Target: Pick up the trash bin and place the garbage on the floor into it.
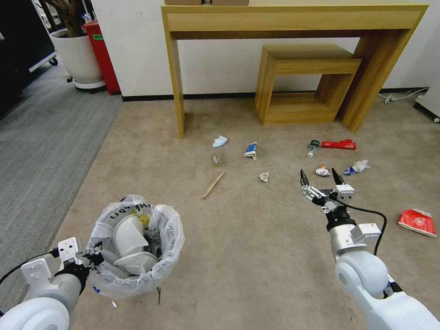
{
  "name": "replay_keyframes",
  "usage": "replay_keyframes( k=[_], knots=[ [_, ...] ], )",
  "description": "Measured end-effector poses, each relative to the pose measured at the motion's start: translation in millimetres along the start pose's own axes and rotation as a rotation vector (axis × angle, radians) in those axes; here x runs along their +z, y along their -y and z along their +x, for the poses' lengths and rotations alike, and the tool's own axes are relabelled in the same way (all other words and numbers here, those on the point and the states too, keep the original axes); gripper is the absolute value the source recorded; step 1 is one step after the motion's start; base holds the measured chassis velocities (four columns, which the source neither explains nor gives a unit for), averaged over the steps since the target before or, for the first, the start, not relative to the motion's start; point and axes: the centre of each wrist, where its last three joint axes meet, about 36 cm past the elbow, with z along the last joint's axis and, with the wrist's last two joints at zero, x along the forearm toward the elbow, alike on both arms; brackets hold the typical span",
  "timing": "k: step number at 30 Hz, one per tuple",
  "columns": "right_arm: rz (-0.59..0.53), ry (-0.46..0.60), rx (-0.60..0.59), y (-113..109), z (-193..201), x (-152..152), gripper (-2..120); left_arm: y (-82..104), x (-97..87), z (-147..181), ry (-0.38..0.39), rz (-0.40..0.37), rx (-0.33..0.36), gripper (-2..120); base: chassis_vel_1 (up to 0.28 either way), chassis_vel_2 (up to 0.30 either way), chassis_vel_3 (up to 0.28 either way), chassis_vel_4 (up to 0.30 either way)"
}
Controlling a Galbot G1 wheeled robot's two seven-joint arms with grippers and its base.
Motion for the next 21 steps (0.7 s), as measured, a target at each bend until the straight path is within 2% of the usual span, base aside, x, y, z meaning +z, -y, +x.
replay_keyframes(
  k=[12,16,21],
  knots=[
    [0.008,-0.013,-0.003,-0.3,1.1,-5.7,100,-0.7,-1.5,2.3,0.004,-0.003,-0.005,0,-0.003,0.003,0.005,-0.005],
    [0.008,-0.013,-0.004,-1.0,-0.3,-7.1,99,-1.0,-2.0,2.5,0.007,-0.003,-0.006,0,-0.092,0.088,0.091,-0.081],
    [0.009,-0.015,-0.004,-0.5,0.0,-6.9,99,-1.0,-2.1,2.4,0.009,-0.002,-0.007,0,-0.196,0.187,0.174,-0.193]
  ],
)
